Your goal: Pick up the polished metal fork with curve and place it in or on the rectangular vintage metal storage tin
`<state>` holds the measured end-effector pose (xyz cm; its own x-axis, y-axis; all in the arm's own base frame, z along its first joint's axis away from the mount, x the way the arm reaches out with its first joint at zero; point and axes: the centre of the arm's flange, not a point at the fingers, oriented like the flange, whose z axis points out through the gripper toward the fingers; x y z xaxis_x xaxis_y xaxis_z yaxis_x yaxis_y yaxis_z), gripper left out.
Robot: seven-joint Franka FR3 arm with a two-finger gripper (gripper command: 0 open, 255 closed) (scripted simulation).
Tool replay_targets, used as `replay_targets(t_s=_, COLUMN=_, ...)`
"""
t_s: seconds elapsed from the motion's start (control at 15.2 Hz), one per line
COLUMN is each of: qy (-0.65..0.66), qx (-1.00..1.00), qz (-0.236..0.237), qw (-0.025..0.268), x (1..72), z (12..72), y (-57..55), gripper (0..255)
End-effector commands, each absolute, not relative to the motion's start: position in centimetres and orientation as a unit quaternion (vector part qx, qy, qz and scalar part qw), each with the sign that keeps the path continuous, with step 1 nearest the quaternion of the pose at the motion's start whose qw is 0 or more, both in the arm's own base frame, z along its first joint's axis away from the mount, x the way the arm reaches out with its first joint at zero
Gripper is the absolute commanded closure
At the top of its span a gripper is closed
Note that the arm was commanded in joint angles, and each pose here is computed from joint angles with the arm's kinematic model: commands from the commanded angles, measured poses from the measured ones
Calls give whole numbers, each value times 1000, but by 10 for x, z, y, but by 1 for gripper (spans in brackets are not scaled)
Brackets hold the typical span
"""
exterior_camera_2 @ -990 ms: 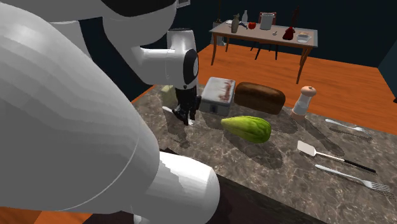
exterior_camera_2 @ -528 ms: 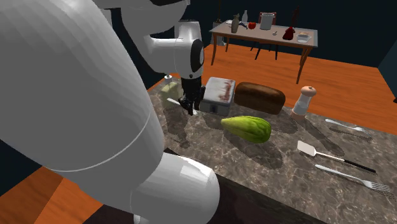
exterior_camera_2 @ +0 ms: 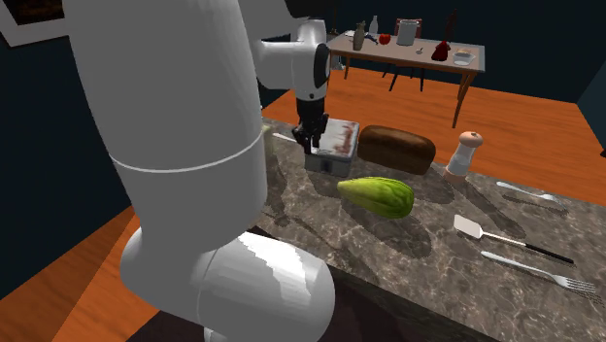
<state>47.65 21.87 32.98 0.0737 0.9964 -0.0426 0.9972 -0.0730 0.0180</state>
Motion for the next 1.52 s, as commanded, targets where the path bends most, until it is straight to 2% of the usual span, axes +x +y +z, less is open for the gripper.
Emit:
replay_targets(t_s=0.0, qy=681, qx=732, qz=-10, qw=21, x=502, z=328, y=224, gripper=255)
replay_targets(t_s=1.06, qy=681, qx=732, qz=-10, qw=21, x=709, z=331, y=269, gripper=255)
replay_targets(t_s=1.45, qy=681, qx=732, qz=-10, qw=21, x=708, z=300, y=269, gripper=255)
